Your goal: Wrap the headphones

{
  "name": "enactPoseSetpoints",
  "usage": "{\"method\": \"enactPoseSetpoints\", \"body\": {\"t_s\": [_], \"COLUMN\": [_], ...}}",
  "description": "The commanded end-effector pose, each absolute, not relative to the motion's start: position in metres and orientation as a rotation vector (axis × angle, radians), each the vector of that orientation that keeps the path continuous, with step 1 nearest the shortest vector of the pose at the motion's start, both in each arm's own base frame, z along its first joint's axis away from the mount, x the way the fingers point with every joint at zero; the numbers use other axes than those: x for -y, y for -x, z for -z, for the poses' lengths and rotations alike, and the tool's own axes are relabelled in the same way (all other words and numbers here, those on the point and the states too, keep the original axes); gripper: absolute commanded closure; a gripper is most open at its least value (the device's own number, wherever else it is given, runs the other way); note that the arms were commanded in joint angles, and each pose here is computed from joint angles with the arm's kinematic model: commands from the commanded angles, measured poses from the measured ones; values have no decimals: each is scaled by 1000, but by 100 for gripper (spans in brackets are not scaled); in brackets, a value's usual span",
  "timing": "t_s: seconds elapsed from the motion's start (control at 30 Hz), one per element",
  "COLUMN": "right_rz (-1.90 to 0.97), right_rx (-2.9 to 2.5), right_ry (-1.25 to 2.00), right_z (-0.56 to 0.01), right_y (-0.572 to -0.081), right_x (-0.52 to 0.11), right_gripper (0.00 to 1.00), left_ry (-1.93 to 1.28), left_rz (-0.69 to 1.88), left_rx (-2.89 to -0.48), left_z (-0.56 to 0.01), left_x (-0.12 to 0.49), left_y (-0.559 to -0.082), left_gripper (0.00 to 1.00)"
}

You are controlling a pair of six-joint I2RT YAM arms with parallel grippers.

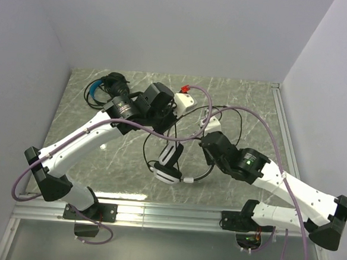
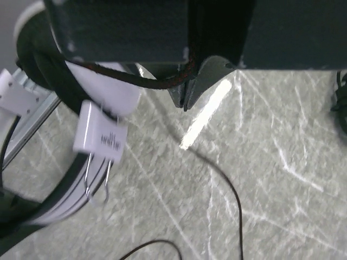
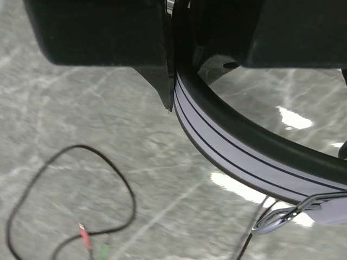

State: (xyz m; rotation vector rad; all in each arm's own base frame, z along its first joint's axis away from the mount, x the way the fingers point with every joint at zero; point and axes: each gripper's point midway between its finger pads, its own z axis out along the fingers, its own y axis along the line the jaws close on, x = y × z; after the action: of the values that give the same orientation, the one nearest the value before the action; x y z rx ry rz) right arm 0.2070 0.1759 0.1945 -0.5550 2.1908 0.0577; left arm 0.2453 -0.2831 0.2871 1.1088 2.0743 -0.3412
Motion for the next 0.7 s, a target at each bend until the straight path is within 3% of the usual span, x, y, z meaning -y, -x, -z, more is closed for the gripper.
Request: {"method": "enactPoseSetpoints", "body": {"t_s": [0.0, 0.33, 0.67], "right_rz": [-370, -562, -504], "right_rx": [-2091, -2077, -2115], "right_ry": [612, 716, 520], "right_z": [-232, -234, -242], "right_y": [-192, -171, -188], "right_x": [-212, -234, -212], "right_gripper": [100, 100, 100], "left_ry": [-1130, -1062, -885], "left_rz": [492, 659, 856], "left_rx": [-1878, -1845, -1727], "left_z": [-318, -321, -342], "left_x": [313, 348, 340], "left_y": [-251, -278, -289], "left_gripper": [94, 94, 91]}}
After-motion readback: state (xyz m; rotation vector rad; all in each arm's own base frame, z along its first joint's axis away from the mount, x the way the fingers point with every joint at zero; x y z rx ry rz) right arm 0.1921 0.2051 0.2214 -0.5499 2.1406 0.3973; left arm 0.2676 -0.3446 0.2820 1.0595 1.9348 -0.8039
